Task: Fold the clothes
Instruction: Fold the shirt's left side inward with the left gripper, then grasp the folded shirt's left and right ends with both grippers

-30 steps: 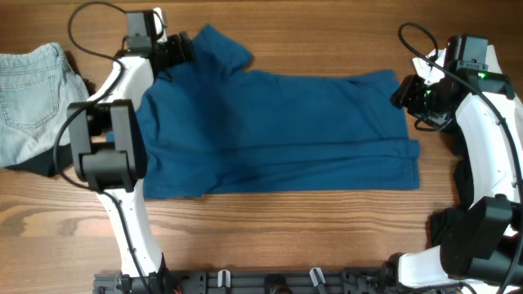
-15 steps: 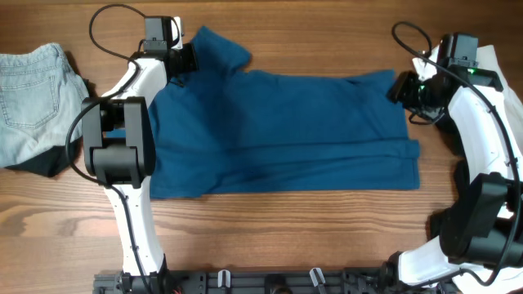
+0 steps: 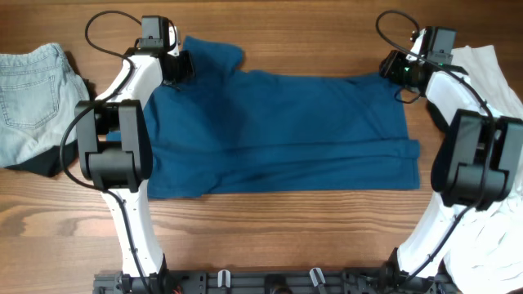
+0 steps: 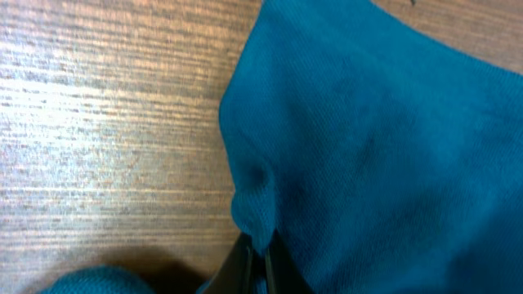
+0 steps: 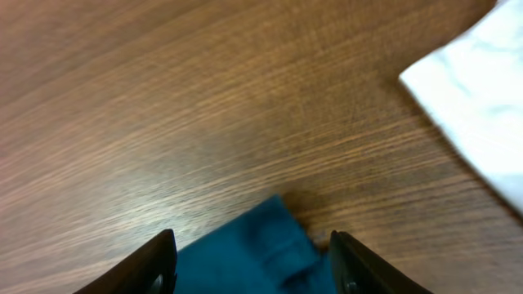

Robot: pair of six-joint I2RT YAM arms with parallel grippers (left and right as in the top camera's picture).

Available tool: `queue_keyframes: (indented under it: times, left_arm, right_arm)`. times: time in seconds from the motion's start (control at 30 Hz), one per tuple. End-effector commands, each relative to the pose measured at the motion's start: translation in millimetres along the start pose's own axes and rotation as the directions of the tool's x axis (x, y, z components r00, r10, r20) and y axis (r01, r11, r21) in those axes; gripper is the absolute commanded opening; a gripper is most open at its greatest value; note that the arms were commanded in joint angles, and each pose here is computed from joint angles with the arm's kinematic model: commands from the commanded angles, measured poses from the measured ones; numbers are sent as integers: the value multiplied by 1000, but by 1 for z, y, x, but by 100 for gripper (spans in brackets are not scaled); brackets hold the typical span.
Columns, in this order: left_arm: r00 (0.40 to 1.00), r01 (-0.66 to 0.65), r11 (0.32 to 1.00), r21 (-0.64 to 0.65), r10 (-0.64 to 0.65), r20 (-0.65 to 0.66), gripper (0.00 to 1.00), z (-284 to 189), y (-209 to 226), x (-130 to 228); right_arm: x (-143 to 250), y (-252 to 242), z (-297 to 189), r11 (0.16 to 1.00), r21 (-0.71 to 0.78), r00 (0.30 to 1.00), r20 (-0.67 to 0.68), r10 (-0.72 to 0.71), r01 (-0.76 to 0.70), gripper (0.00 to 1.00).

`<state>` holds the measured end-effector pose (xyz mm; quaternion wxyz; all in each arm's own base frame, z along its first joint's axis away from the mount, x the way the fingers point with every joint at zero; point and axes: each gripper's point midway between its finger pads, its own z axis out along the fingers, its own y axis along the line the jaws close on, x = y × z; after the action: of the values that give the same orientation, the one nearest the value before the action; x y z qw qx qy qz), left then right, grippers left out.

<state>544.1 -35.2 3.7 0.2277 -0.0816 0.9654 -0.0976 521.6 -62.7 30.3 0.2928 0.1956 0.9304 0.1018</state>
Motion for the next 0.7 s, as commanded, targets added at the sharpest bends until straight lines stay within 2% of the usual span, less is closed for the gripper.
queue_keyframes:
  times: [0.0, 0.07, 0.13, 0.23, 0.4, 0.53, 0.67]
  left_arm:
    - [1000, 17, 1000, -19, -17, -12, 4, -8, 4, 0]
    - [1000, 18, 1000, -20, -18, -18, 4, -8, 5, 2]
    - [1000, 18, 1000, -20, -18, -19, 4, -8, 5, 2]
    - [999, 20, 1000, -23, -20, -31, 4, -8, 5, 5]
    - [998, 31, 999, -34, -33, -48, 4, -32, 8, 5]
    - [997, 74, 996, -51, -76, -29, 4, -81, 24, -5]
    - [990, 113, 990, -81, -119, -80, 4, -118, 37, 8]
  right_arm:
    - [-1, -1, 19, 997, 9, 997, 10, 71, -71, 60]
    - [6, 1, 24, 998, -5, 998, -16, 65, -65, 56]
    - [12, 3, 26, 999, -14, 999, -37, 39, -39, 33]
    - [20, 6, 27, 1000, -17, 998, -63, 13, -15, 6]
    - [22, -17, 12, 994, 95, 995, -86, 52, -43, 4]
    - [-1, -22, -35, 990, 112, 994, -59, 96, -89, 4]
    - [0, -21, -80, 986, 130, 990, -83, 115, -104, 4]
